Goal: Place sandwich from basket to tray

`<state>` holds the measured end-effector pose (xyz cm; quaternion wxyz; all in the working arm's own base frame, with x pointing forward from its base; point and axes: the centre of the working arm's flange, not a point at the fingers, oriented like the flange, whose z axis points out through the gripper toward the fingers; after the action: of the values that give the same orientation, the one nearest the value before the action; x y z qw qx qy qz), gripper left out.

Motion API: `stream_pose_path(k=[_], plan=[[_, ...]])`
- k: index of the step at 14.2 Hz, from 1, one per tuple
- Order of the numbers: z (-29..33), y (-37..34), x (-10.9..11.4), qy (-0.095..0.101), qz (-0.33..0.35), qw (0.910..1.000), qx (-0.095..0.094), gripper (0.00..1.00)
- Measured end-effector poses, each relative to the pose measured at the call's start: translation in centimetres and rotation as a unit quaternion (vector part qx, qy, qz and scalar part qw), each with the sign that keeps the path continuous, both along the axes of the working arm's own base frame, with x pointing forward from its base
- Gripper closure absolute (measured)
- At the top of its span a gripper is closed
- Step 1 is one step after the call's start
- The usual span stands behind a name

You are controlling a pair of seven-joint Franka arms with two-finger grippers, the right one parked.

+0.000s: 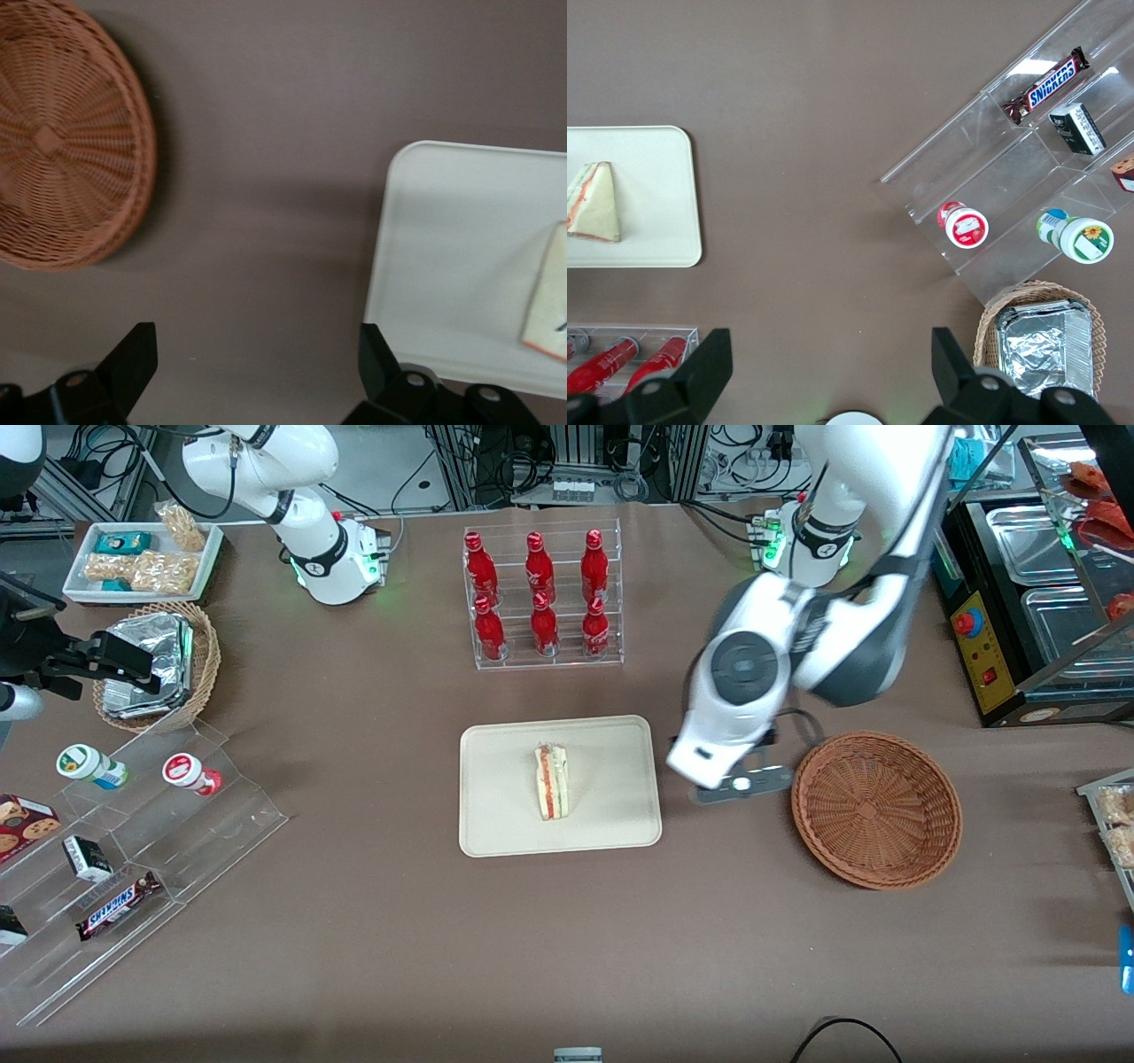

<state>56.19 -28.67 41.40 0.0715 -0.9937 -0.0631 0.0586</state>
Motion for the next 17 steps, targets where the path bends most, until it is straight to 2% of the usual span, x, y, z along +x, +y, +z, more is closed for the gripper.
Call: stream_pose_path(k=[3,6,9,11,13,17], plan=[[2.2,6.6,-0.1,0.005,-0.022,0.9997,-0.008,0.00],[5.5,12.9,-0.4,0.020,-0.042,0.9988,-0.015,0.00],[9.6,18.1,-1.5,0.028,-0.050,0.9974,-0.043,0.00],[12.0,20.9,-2.4,0.026,-0.057,0.9967,-0.050,0.00],[14.0,23.2,-2.9,0.018,-0.066,0.9961,-0.055,0.00],[18.1,25.8,-2.6,-0.022,-0.064,0.9960,-0.058,0.00]])
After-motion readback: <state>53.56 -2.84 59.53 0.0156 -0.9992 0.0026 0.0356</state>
